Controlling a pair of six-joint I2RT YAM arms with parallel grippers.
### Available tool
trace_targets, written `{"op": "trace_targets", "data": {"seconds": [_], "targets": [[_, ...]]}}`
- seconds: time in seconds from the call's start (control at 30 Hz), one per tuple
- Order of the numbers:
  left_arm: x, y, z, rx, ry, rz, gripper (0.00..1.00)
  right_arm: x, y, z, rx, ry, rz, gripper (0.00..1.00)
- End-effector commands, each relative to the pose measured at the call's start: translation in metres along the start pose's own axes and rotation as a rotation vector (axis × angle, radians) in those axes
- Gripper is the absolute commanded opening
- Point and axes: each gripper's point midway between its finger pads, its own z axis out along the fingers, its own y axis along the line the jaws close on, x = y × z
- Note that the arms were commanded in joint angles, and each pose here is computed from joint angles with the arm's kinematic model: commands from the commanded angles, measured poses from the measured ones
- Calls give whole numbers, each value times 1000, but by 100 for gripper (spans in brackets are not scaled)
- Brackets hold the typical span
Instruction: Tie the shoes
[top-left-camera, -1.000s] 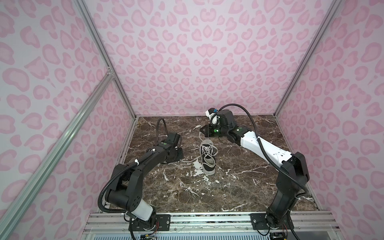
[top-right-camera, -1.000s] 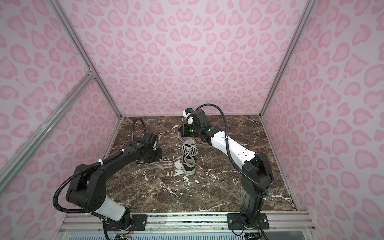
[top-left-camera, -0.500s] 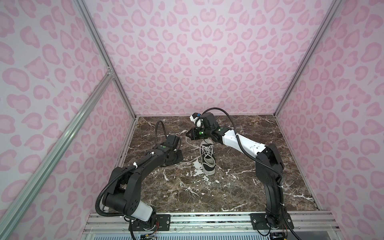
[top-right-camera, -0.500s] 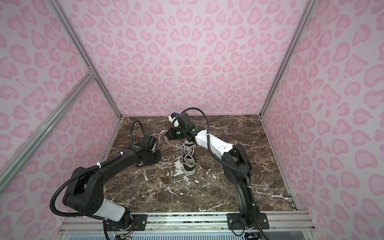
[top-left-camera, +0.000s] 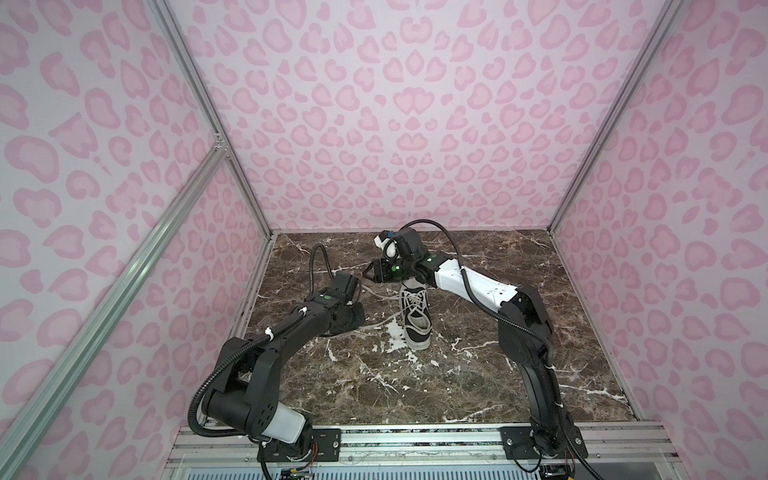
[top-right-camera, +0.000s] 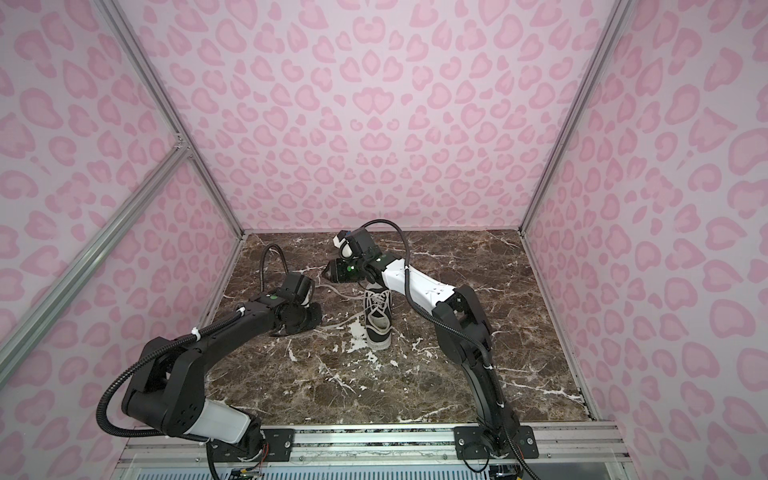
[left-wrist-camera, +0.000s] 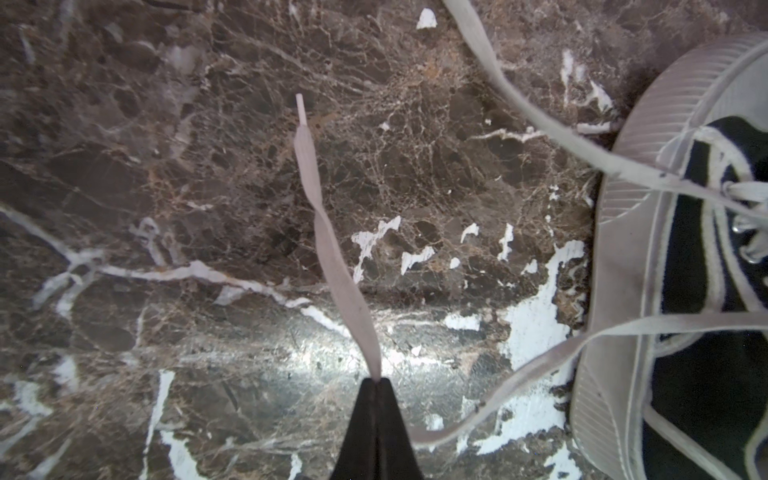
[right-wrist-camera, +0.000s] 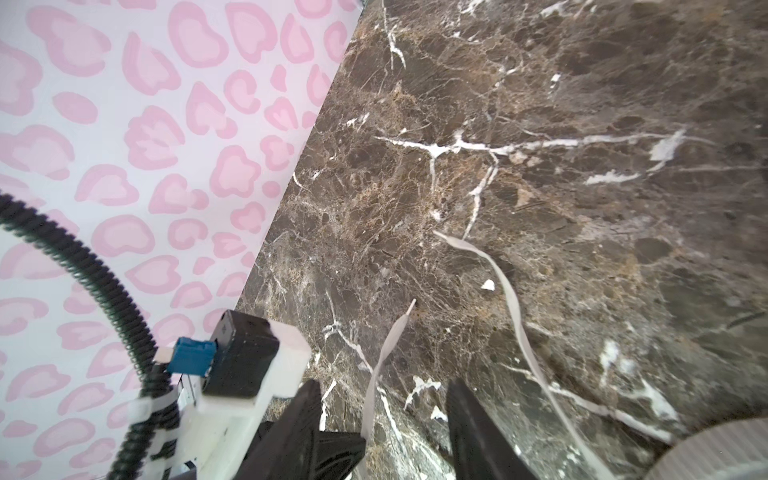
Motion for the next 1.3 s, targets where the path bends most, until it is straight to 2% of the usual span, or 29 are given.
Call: {"op": "trace_targets", "data": {"seconds": [0.0, 0.2, 0.3, 0.37, 0.47, 0.6, 0.7, 0.97, 1.27], "targets": [[-2, 1, -1, 0, -14, -16, 4, -4, -15, -13, 64, -8, 4, 57], [-9, -10, -9, 44, -23, -26, 4, -11, -46, -52, 118, -53, 32, 60], [-14, -16, -16, 62, -36, -31, 4, -4, -67, -73, 172, -24, 27, 60], [-18, -20, -20, 71, -43, -29, 4, 9, -76, -84, 253, 32, -37, 60], [-22, -23, -24, 77, -45, -27, 4, 35, -84, -93, 353, 128, -217, 59], [-28, -28, -26, 88, -53, -26, 4, 61, -82, -98, 364, 130, -547, 60], [-30, -29, -29, 91, -53, -23, 4, 72, -76, -100, 338, 107, -707, 63], [-40, -34, -51, 113, -91, -20, 4, 97, -49, -78, 190, 137, -895, 63], [-44, -36, -63, 131, -106, -22, 4, 111, -35, -39, 139, 196, -951, 60]]}}
